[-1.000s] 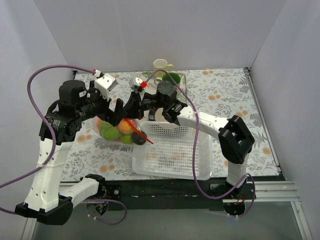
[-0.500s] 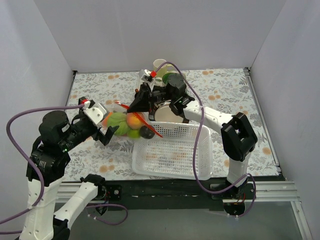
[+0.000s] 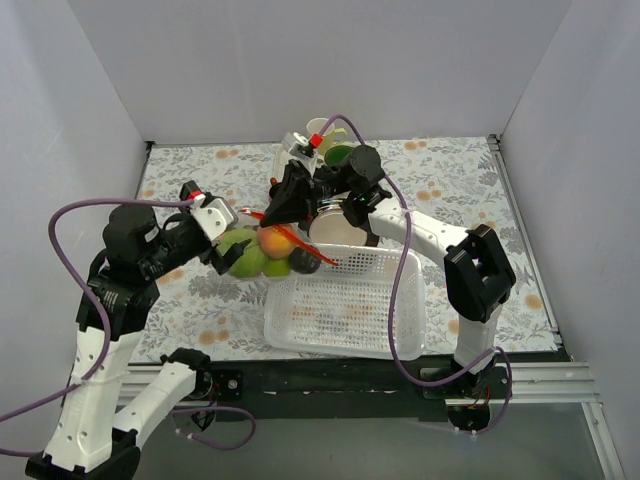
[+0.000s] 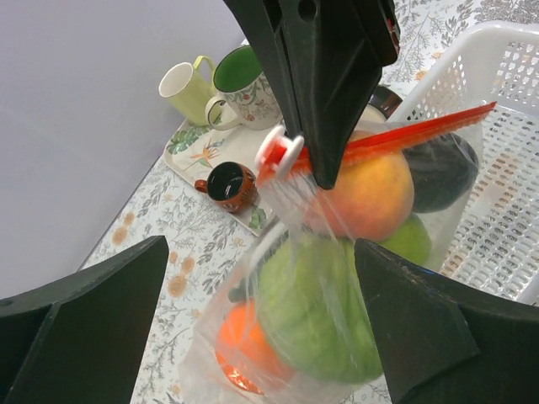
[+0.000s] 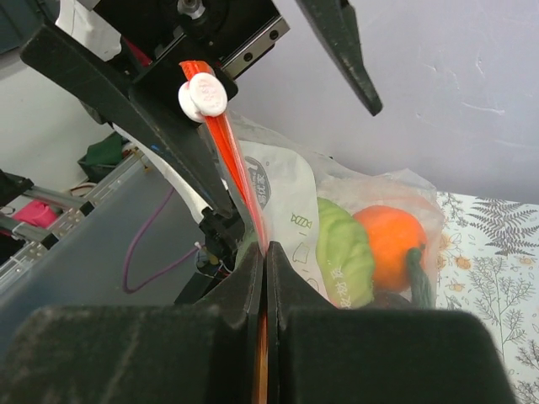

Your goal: Open the zip-top bag and remove the fake food

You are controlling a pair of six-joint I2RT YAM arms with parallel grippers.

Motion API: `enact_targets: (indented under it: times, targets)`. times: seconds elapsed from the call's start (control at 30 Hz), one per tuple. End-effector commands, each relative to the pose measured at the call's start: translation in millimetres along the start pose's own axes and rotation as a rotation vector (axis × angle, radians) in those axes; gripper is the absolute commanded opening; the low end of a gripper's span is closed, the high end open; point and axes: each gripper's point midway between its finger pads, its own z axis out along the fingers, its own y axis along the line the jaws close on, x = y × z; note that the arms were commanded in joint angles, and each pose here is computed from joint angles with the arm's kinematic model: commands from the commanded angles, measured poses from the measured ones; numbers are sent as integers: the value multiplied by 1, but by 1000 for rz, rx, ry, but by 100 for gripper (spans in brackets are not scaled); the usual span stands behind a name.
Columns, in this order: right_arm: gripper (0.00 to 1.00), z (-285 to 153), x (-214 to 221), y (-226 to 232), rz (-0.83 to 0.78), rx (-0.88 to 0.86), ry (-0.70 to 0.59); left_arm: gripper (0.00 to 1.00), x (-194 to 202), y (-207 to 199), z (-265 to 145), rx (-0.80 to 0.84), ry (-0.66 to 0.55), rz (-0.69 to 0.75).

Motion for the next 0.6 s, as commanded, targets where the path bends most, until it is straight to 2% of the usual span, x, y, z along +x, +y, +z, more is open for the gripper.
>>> enact_targets:
  times: [0.0,0.07,0.1,0.23,0.47,0.53,0.57]
  targets:
    - [1,1,-17,16,-81,-36,-17,83,-24,2,-2,45,-52,76]
    - [1,1,-16,17,-81,-38,-15,68,-20,-7,-1,116,-17,96]
    - [1,1,-15,17,-78,-39,-12,54,-18,-9,-1,142,1,92]
    - [1,0,-11,16,-71,-45,-2,35,-20,-15,-4,227,53,85]
    - [1,1,-14,10,-74,-41,-8,30,-23,-19,-6,254,55,77]
    - [1,1,-15,9,-74,-38,-10,27,-17,-19,-3,269,77,72]
    - [1,1,-17,9,-77,-37,-12,21,-12,-21,-2,279,100,61]
